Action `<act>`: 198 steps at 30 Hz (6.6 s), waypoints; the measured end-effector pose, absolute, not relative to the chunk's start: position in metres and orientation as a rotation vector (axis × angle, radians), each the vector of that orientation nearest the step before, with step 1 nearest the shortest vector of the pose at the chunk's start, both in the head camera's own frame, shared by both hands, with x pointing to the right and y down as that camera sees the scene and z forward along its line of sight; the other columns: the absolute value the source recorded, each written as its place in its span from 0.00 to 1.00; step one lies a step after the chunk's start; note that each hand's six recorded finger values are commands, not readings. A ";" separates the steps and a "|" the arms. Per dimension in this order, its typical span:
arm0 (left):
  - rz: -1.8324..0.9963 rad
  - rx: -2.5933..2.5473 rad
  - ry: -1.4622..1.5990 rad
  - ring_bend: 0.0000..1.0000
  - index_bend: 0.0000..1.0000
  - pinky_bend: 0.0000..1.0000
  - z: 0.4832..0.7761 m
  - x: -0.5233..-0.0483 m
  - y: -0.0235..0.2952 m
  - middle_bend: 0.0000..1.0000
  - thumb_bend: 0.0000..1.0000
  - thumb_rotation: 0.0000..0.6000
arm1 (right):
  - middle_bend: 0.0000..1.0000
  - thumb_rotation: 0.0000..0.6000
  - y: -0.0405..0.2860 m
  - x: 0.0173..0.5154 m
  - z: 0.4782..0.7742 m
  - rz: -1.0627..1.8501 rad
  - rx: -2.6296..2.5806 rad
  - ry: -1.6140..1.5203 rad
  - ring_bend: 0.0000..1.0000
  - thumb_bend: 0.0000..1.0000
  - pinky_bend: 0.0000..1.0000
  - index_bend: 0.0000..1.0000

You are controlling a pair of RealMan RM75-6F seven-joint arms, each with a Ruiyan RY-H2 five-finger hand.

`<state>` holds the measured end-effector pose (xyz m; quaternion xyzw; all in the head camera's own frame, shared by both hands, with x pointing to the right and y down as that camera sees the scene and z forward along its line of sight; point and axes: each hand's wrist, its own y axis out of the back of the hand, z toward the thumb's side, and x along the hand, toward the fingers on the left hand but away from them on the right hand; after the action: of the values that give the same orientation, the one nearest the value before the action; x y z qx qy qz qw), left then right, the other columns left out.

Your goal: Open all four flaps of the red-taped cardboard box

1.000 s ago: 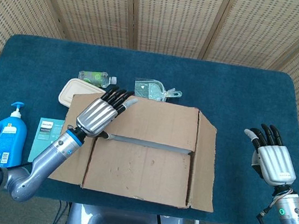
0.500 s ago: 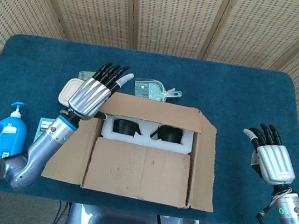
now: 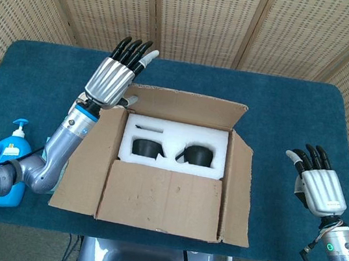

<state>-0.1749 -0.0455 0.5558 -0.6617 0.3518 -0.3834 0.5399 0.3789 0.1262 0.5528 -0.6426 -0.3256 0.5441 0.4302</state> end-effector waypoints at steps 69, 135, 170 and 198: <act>-1.052 -2.201 0.434 0.00 0.33 0.00 0.581 -0.180 0.098 0.00 0.35 0.12 | 0.17 1.00 0.135 0.385 0.549 1.363 -1.621 -0.838 0.00 0.90 0.00 0.16; -0.861 -2.758 0.441 0.00 0.33 0.00 0.503 -0.174 0.123 0.00 0.34 0.11 | 0.17 1.00 0.130 0.380 0.554 1.377 -1.608 -0.818 0.00 0.90 0.00 0.16; -0.582 -3.077 0.020 0.00 0.32 0.00 0.445 -0.197 0.167 0.00 0.33 0.10 | 0.17 1.00 0.129 0.376 0.552 1.385 -1.599 -0.803 0.00 0.90 0.00 0.16; -0.512 -3.174 -0.152 0.00 0.32 0.00 0.428 -0.201 0.193 0.00 0.33 0.10 | 0.17 1.00 0.129 0.376 0.550 1.384 -1.599 -0.801 0.00 0.90 0.00 0.16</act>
<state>-0.2005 0.1931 0.4281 -0.9854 -0.0472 -0.1589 -0.0387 0.3756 0.1291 0.5497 -0.6397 -0.3205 0.5538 0.4258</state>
